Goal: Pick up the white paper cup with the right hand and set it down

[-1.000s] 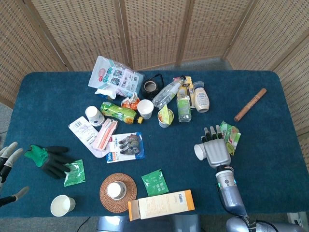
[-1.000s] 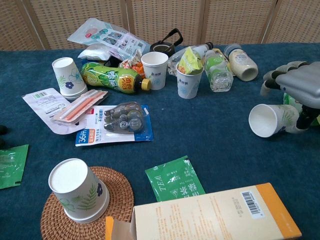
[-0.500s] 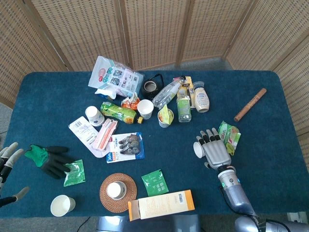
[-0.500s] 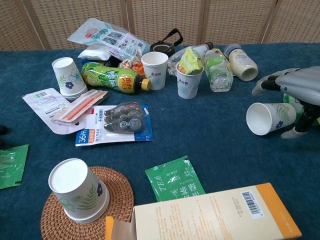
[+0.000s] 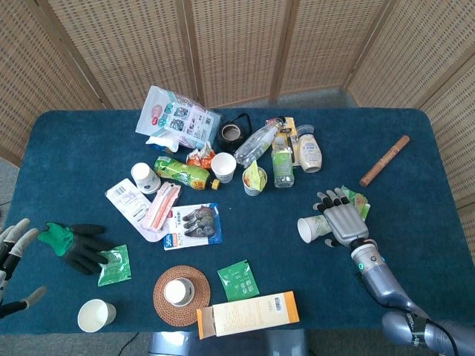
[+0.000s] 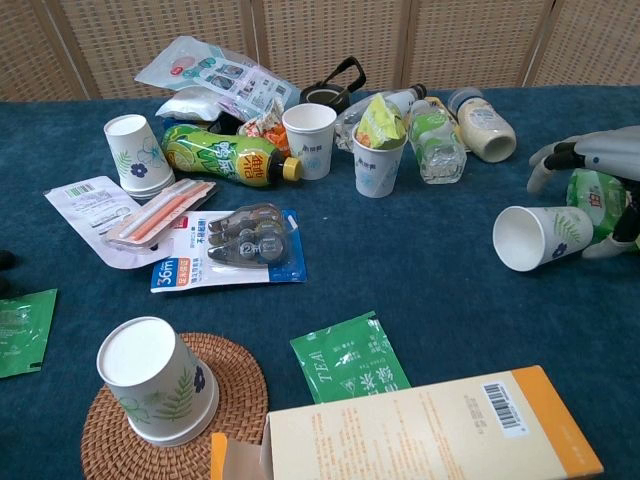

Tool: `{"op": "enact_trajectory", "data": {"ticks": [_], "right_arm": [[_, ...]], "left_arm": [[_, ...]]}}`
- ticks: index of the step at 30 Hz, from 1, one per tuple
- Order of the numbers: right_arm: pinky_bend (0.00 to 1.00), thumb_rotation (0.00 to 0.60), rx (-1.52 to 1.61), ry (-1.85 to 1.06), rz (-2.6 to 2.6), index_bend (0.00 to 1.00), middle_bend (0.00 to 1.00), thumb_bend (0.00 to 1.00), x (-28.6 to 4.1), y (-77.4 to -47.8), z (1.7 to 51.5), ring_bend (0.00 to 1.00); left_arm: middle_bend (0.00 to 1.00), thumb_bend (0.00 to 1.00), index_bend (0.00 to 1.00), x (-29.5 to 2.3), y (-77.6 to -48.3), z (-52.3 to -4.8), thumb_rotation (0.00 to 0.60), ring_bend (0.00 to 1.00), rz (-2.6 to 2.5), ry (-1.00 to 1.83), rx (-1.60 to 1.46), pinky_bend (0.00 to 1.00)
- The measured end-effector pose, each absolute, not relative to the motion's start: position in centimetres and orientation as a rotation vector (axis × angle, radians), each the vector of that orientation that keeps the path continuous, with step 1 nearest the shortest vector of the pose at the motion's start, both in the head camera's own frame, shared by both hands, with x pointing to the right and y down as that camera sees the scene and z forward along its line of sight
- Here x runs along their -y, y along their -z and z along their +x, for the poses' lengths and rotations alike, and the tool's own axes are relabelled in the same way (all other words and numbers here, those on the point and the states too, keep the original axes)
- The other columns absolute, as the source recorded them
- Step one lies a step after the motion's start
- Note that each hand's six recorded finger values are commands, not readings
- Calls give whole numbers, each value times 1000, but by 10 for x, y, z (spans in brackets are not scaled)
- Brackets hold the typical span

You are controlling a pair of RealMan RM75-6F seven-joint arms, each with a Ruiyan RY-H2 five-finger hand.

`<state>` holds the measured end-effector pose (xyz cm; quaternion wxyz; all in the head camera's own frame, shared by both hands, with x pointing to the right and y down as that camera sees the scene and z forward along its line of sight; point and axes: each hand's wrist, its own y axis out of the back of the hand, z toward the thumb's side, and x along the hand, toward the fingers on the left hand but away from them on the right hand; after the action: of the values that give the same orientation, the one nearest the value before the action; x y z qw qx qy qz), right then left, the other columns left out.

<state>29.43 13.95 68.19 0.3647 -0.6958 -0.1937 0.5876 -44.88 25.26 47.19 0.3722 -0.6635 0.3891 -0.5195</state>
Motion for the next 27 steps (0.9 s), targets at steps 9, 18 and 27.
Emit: {"op": "enact_trajectory", "data": {"ticks": [9,18,27], "right_arm": [[0,600,479,-1525,-1807,282,0,165,-140,-693,303,0],[0,600,492,-1536,-1821,312,0,154,-139,-700,306,0],[0,600,507,-1556,-1830,377,0,209,-138,-707,311,0]], "left_arm": [[0,218,0,-253,-474,-447,600,0,-1705,1338,-987,0],[0,218,0,-253,-476,-447,600,0,-1705,1343,-985,0],[0,218,0,-253,-477,-447,600,0,-1704,1348,-980,0]]}}
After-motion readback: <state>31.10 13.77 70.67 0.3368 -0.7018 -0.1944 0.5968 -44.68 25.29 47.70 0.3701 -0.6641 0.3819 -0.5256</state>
